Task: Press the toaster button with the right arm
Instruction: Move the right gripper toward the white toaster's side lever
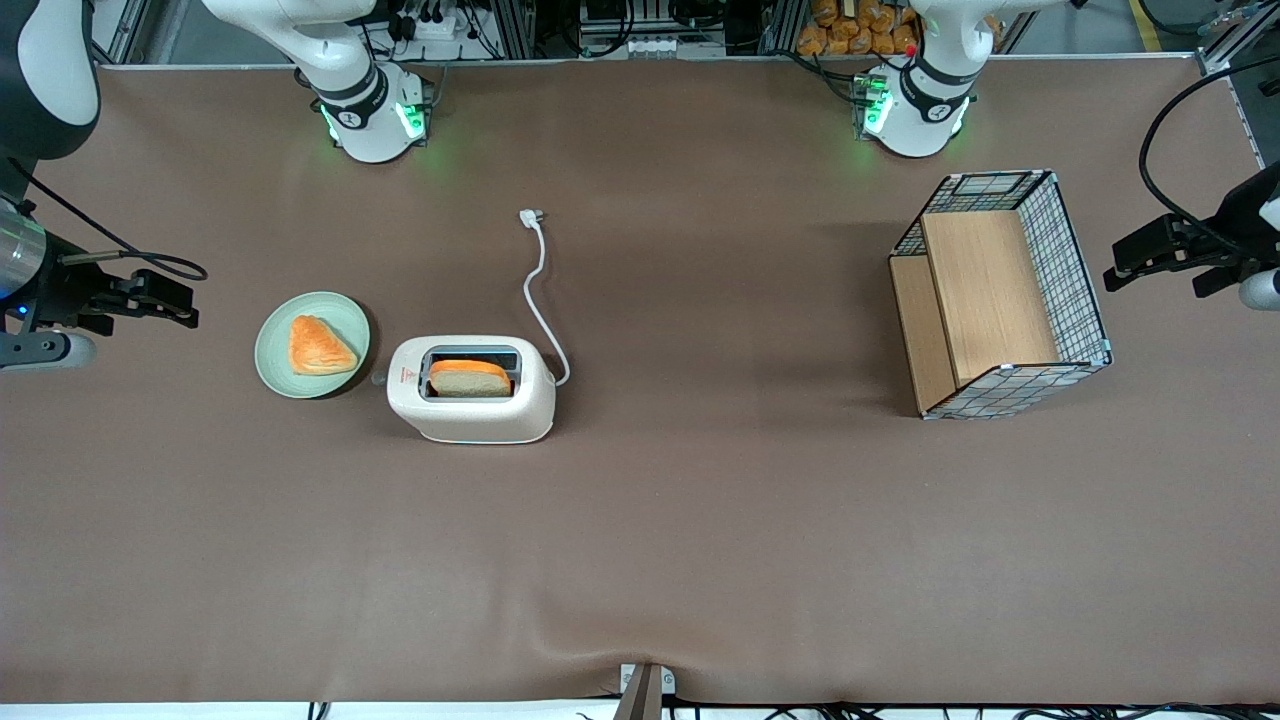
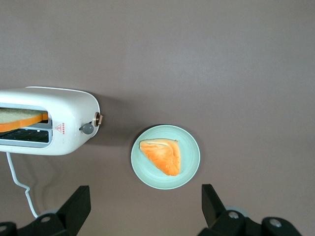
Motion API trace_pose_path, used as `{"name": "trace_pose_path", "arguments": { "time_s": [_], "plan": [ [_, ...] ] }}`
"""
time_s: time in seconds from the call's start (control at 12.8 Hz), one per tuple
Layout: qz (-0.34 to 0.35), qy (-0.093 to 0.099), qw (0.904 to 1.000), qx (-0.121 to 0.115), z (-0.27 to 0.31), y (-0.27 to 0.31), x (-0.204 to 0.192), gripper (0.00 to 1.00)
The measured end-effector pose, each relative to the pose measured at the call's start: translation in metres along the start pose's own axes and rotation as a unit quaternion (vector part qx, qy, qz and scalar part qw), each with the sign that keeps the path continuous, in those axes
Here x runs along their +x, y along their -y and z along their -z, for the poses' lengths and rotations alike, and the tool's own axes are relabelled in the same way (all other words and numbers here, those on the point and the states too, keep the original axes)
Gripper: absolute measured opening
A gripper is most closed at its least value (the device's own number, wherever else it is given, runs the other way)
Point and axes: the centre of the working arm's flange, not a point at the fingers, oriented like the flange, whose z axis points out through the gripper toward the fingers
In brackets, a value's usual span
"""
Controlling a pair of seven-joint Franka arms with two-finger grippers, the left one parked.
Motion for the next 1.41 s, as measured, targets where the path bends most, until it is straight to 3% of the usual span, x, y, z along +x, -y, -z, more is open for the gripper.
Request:
{"name": "trace_pose_path", "arguments": {
  "time_s": [0.86, 1.25, 1.41],
  "plan": [
    [-0.001, 0.001, 1.0, 0.0, 0.0, -0.001, 0.0, 1.0],
    [0.017, 0.045, 0.9988, 0.006, -0.02, 0.021, -0.004, 1.0],
    [0.029, 0.055, 0.9979, 0.019, -0.04, 0.038, -0.002, 1.0]
  ]
}}
